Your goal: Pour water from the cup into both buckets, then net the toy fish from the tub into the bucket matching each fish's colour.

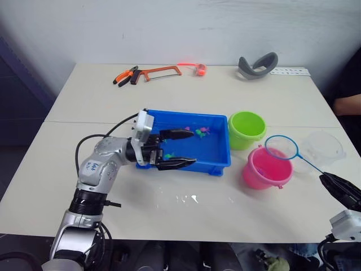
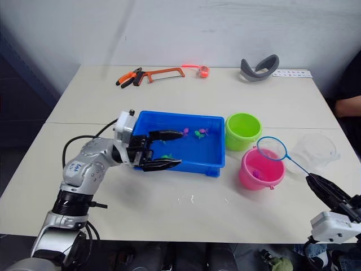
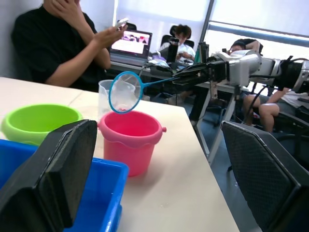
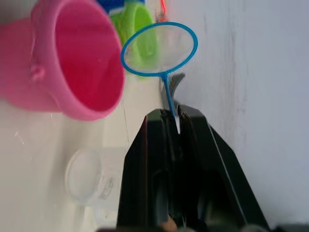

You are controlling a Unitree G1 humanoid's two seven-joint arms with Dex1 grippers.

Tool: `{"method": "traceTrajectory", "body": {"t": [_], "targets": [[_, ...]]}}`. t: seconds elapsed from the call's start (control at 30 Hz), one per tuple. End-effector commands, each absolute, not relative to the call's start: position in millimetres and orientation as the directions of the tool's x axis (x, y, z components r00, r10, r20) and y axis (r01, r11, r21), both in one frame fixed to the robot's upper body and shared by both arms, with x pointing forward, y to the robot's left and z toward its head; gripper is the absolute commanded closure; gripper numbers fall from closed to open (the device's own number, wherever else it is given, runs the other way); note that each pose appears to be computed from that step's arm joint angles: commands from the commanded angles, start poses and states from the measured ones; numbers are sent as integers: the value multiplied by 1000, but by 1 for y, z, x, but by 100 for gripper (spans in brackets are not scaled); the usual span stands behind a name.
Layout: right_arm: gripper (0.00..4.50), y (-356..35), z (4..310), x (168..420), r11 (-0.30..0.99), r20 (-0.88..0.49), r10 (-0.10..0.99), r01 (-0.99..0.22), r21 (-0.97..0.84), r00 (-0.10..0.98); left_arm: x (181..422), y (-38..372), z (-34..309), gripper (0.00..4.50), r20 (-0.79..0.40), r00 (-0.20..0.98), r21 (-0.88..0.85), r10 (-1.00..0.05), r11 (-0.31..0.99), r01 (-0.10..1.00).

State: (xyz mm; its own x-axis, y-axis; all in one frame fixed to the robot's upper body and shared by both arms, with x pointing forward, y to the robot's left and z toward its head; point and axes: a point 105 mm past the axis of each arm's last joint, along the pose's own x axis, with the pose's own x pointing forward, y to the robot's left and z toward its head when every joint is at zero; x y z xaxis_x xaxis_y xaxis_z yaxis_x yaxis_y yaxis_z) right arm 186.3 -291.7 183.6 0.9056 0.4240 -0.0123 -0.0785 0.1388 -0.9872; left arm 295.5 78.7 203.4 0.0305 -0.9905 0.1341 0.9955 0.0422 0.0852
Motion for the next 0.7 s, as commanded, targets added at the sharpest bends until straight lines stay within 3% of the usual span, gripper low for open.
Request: {"method": "traceTrajectory", "body": {"t": [0.03, 0.07, 0.17, 0.3, 0.5, 0.63, 0.7], "targets": [[450, -282, 214, 193, 299, 66, 469, -88, -950, 881, 299, 106, 216, 5, 163, 107, 88, -981, 122, 989], [450, -281, 215, 195, 326, 61, 475, -111, -939, 878, 300, 111, 216, 5, 163, 126, 79, -979, 140, 987], [450, -255, 229, 217, 532, 24, 571, -348, -772, 820, 310, 160, 205, 5, 114, 270, 45, -956, 276, 960], [450, -227, 239, 239, 544, -89, 680, -581, -605, 728, 312, 194, 204, 5, 97, 376, 36, -922, 381, 924], [450, -193, 236, 283, 598, -161, 694, -686, -415, 702, 305, 218, 197, 5, 48, 469, 74, -882, 471, 879], [450, -184, 219, 299, 616, -277, 646, -701, -360, 711, 303, 218, 196, 5, 50, 488, 90, -871, 491, 866], [450, -179, 212, 304, 665, -314, 640, -711, -230, 701, 302, 215, 196, 5, 57, 494, 95, -868, 497, 862]]}}
